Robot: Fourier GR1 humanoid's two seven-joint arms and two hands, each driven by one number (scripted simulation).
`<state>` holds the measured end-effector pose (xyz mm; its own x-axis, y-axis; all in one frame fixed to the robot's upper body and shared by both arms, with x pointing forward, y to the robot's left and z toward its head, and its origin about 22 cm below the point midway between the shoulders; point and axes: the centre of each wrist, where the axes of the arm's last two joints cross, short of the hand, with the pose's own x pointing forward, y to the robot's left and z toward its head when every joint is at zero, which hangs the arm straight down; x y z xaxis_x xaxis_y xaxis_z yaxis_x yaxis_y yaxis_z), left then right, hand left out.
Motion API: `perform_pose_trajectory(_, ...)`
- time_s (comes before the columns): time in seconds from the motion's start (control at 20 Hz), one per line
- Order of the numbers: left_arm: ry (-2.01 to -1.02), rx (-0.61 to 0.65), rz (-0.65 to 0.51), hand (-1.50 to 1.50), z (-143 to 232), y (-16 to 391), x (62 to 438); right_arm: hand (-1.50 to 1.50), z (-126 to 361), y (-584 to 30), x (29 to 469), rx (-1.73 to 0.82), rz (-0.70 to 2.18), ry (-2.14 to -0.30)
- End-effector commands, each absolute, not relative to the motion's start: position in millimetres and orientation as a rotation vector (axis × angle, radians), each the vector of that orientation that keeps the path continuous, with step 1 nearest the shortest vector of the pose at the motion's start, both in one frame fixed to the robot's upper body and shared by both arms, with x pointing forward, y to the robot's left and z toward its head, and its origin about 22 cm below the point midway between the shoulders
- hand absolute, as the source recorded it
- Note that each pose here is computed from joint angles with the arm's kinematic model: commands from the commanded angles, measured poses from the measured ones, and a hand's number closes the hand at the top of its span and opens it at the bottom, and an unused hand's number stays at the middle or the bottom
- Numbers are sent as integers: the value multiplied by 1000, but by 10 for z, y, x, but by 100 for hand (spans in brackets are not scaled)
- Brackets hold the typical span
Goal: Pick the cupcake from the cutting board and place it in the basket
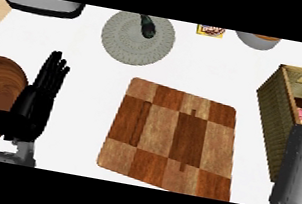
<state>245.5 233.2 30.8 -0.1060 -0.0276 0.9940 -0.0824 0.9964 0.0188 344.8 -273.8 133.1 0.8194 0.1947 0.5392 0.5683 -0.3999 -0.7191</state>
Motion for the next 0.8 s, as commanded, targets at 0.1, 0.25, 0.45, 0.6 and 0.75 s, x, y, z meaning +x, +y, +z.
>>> perform_pose_trajectory(0.1, -1669, 86, 50, 0, 351, 2378, 2454, -150, 1668, -2613, 3241, -2000, -735, -428)
perform_pose_trajectory(0.25, -1672, 87, 73, 0, 285, 2240, 2491, -150, 1888, -2556, 3118, -2035, -805, -435)
perform_pose_trajectory(0.45, -1656, 81, 41, 0, 254, 2207, 2400, -150, 2048, -2459, 2880, -2054, -952, -491)
perform_pose_trajectory(0.6, -1660, 79, 40, 0, 345, 2344, 2463, -150, 2106, -2348, 2600, -2055, -988, -557)
perform_pose_trajectory(0.75, -1649, 81, 48, 0, 305, 2338, 2353, -150, 2223, -2171, 2358, -2047, -922, -557)
